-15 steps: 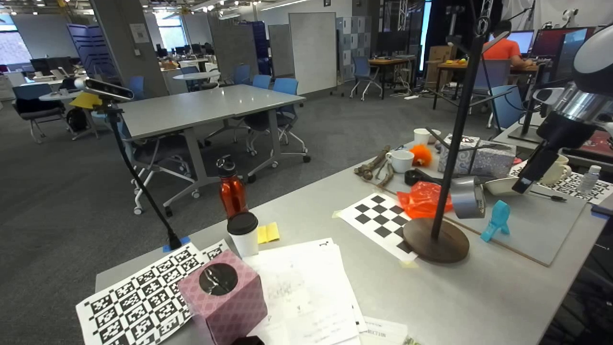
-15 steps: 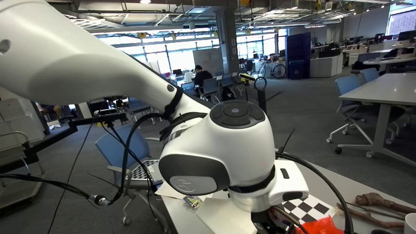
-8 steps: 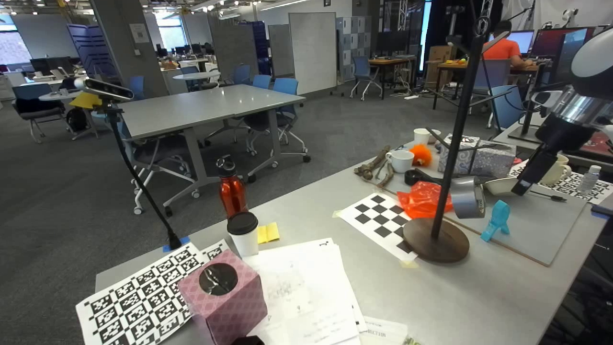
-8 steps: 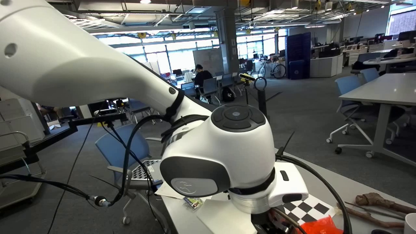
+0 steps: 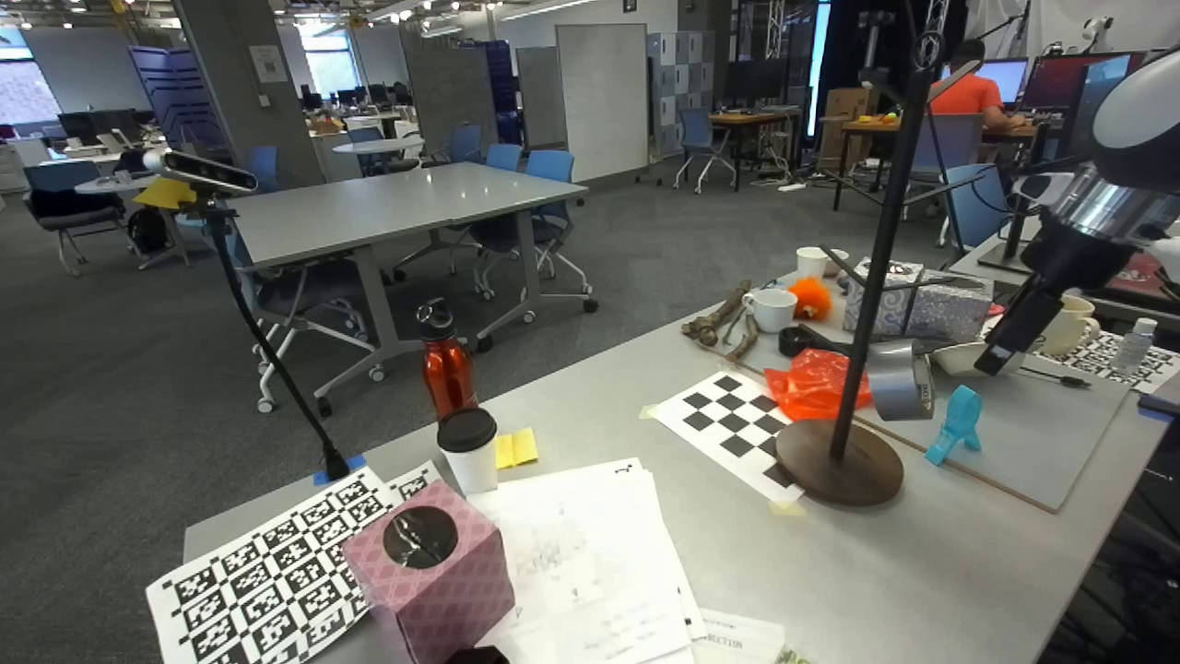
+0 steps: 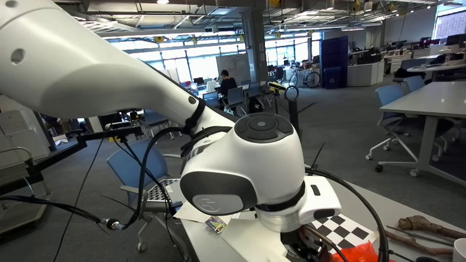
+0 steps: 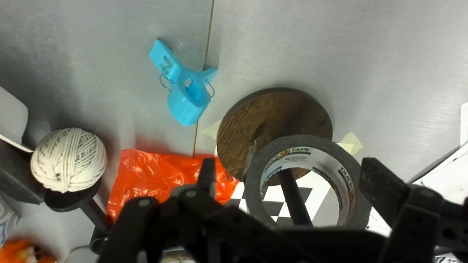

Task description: Pick up the grey tape from the black support and put it on the table.

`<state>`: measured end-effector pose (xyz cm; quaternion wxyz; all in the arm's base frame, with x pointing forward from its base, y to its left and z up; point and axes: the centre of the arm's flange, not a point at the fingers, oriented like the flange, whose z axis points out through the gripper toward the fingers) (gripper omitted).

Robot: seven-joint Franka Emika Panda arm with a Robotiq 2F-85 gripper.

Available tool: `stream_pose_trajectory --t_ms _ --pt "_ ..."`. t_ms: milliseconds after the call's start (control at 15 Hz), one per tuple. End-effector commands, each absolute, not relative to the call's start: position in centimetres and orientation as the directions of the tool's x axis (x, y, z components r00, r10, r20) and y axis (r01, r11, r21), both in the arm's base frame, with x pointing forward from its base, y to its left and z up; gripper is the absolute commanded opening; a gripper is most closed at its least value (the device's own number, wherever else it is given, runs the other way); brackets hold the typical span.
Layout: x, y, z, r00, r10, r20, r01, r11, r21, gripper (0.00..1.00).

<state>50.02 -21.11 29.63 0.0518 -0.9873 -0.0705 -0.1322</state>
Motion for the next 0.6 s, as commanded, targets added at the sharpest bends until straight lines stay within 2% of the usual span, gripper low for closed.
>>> stream_pose_trajectory --t_ms 0,533 --pt "50.6 -22.1 29.4 0.943 0.119 0.311 0.15 -0.986 -0.078 1.0" --pt "50.5 -23.1 27.3 0.929 0.051 0.367 0.07 -0.997 -0.039 1.0"
